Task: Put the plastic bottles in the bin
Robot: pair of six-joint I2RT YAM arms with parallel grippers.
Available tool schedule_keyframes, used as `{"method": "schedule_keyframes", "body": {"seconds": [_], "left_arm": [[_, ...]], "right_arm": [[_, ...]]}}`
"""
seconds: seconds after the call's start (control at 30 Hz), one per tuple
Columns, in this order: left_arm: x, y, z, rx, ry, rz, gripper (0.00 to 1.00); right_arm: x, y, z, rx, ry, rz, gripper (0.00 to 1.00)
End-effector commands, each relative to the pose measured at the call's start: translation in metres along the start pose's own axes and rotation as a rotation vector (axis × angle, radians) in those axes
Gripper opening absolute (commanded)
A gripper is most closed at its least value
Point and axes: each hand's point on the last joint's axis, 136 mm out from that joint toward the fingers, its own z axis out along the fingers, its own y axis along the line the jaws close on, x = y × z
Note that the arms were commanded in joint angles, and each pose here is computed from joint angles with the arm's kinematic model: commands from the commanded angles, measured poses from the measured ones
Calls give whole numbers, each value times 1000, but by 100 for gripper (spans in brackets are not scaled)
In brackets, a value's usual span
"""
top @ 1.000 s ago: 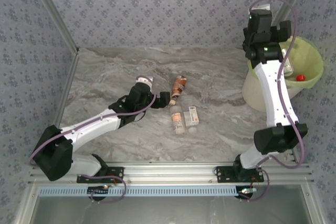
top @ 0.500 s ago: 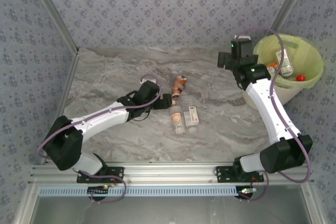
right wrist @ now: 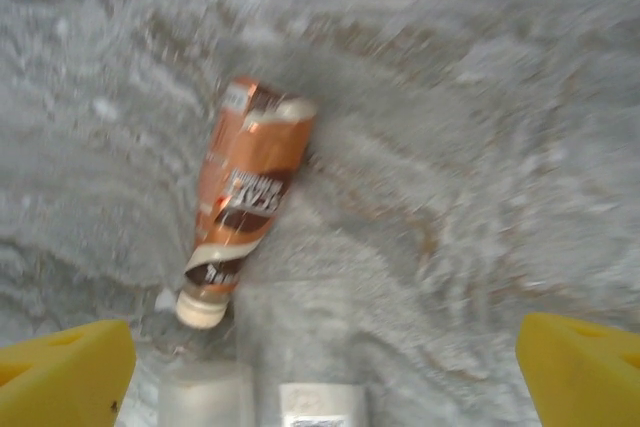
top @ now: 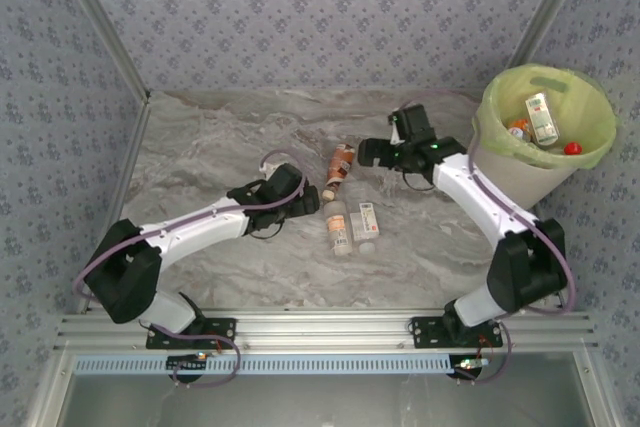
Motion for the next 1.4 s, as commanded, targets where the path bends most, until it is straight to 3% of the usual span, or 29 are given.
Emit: {"method": "schedule_keyframes", "body": {"seconds": [0.0,0.2,0.37,0.6,1.23,1.37], "left_arm": [[-10,16,-10,-48,-54,-41,99],[-6,29,-12,-81,-61,-57,100],[-6,37,-11,-97,-64,-65,99],[-6,34,-8,-88,-56,-64,100],[1,20,-1,-16,-19,-40,99],[0,19,0,-16,-21,-39,100]], "right_arm": [[30,17,24,-25,127,-3,100],[76,21,59,49,287,-56,100],[95,12,73,115,325,-22,98],[110,-2,82,205,340,5,82],[141,-27,114,289,382,-64,80],[128,-32,105,323,337,-88,73]]}}
